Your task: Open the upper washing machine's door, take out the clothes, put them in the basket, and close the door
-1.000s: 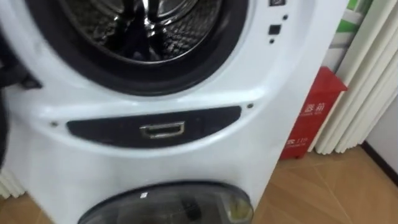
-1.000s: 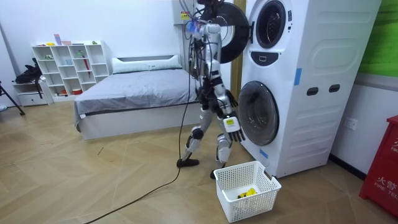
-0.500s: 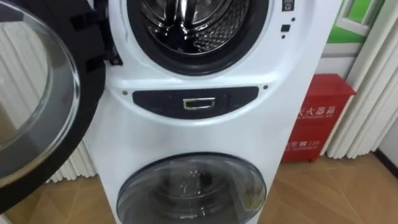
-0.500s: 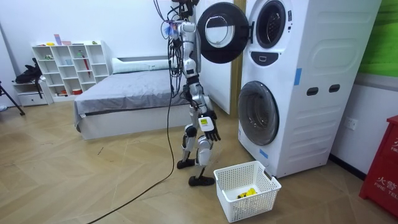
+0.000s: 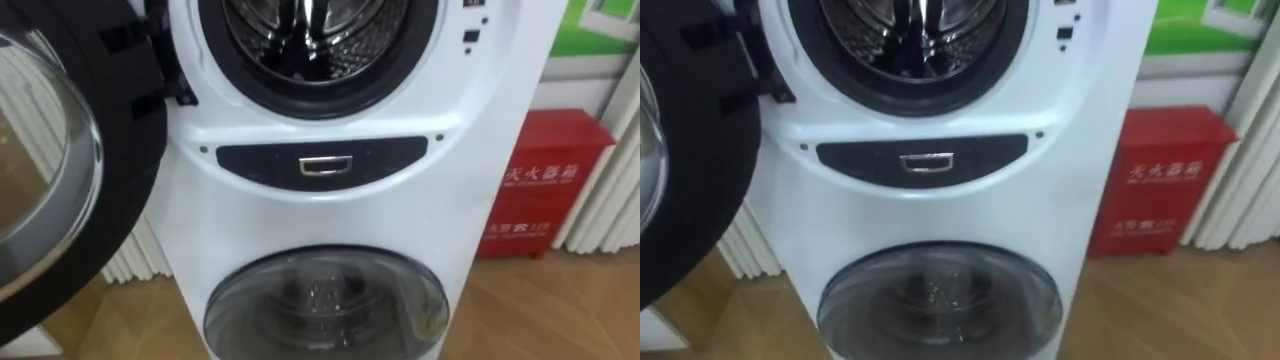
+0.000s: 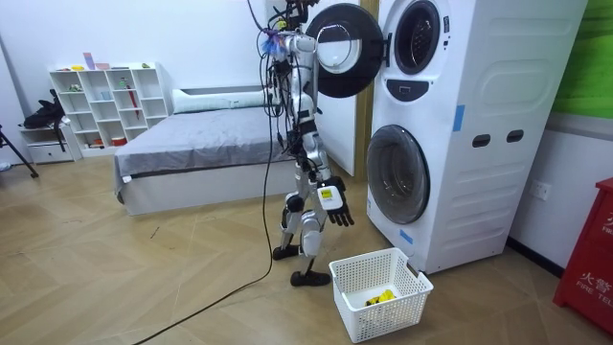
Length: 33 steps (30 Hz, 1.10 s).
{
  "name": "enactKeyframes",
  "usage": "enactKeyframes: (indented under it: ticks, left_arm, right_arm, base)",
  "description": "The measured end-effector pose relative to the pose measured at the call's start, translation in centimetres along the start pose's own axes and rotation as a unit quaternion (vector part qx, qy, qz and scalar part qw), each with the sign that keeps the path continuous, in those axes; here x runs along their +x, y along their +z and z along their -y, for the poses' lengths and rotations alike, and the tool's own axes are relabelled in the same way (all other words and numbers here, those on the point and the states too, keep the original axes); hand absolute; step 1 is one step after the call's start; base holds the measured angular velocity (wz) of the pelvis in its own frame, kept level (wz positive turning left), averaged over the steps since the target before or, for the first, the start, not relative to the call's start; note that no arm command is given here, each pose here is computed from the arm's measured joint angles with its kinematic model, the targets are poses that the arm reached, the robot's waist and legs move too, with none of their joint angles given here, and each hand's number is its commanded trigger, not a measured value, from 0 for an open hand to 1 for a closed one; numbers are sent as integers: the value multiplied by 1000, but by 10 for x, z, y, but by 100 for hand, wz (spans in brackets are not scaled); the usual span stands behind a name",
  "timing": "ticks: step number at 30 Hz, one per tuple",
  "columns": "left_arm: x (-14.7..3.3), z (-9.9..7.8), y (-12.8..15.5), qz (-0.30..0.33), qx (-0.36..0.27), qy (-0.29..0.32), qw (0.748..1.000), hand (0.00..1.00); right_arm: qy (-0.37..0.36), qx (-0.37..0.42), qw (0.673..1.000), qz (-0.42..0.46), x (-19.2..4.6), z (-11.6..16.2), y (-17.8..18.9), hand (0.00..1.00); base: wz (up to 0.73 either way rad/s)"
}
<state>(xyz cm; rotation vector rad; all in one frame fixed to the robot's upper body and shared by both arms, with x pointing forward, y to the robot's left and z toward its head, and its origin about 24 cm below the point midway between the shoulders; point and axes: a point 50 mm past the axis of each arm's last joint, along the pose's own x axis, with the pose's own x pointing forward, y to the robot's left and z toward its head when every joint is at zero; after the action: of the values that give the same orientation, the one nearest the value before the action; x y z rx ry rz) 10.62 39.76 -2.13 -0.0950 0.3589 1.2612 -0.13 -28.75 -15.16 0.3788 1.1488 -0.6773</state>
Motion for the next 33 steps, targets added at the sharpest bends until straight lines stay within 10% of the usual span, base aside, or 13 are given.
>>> enactKeyframes:
  ticks: [10,33]
  left_arm:
    - [-6,12,86,165,-41,-8,985,0]
    - [-20,26,105,236,42,10,971,0]
  right_arm:
    - [8,-30,1000,-5,-1,2,-3,0]
    - [72,-133,989,-12,1,-7,6,0]
  base:
    - [12]
    - [13]
